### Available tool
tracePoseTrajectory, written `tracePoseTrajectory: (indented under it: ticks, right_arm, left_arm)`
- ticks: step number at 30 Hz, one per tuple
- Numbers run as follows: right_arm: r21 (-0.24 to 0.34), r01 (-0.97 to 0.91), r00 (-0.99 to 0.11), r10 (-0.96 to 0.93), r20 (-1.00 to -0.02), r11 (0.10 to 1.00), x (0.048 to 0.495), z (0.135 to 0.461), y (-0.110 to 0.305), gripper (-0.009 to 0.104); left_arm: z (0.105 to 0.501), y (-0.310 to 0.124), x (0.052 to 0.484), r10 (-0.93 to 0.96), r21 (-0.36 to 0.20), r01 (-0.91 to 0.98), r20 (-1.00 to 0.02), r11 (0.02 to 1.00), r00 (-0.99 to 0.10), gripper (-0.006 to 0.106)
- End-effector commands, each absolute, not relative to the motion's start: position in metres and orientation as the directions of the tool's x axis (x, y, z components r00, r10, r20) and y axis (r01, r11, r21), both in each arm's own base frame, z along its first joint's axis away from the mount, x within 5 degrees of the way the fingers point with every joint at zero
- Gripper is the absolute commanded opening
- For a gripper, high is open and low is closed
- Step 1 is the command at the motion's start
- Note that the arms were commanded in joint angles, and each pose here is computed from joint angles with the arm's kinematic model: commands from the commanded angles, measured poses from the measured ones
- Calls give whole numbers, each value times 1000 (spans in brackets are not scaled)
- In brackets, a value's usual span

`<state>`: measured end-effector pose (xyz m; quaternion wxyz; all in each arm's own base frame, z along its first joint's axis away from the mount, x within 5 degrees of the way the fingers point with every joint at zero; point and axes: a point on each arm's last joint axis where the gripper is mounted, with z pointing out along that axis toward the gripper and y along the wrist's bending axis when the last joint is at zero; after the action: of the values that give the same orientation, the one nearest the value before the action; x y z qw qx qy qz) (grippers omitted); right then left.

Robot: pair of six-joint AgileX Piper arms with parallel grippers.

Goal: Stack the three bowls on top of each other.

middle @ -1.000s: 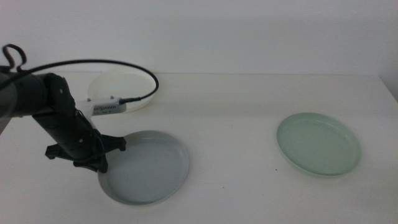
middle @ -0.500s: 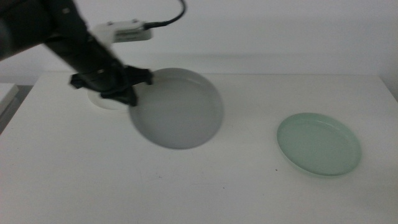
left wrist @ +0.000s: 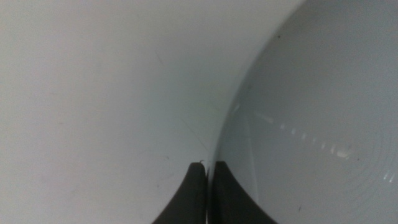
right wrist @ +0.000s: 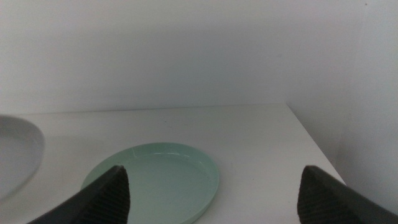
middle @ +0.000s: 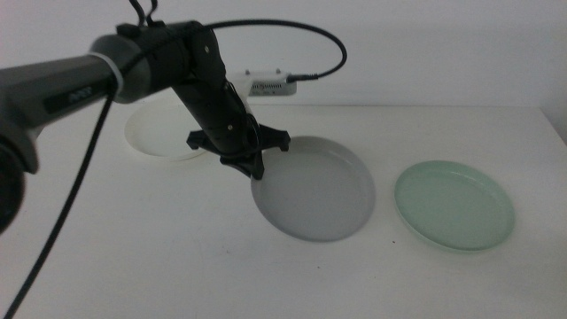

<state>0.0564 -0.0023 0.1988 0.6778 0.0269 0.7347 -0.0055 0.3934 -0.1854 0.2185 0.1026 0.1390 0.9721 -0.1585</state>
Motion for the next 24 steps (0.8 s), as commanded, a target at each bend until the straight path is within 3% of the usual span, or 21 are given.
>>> tracePoseTrajectory:
  ticks: [1,8,15,20,24]
  right_arm:
    - [15,45,-72,18,-997,999,56,199,-2,93]
    - [15,45,-72,18,-997,999,56,199,-2,93]
    - [15,45,-72,18,-997,999,56,199,-2,93]
    - [15,45,-72,18,-997,999,56,199,-2,93]
    - [15,45,-72,18,-997,999,56,199,-2,93]
  left_arm:
    - [213,-190,397,218,-303,286,-240,909,-946,-2]
    - [189,-193,400,210,-322,259,-179,911,-961,-2]
    - [179,-195,404,204,-322,257,-189,911,-960,1]
    - [179,-194,405,208,-315,262,-196,912,-958,19]
    - [180,-193,404,221,-300,272,-191,914,-956,50]
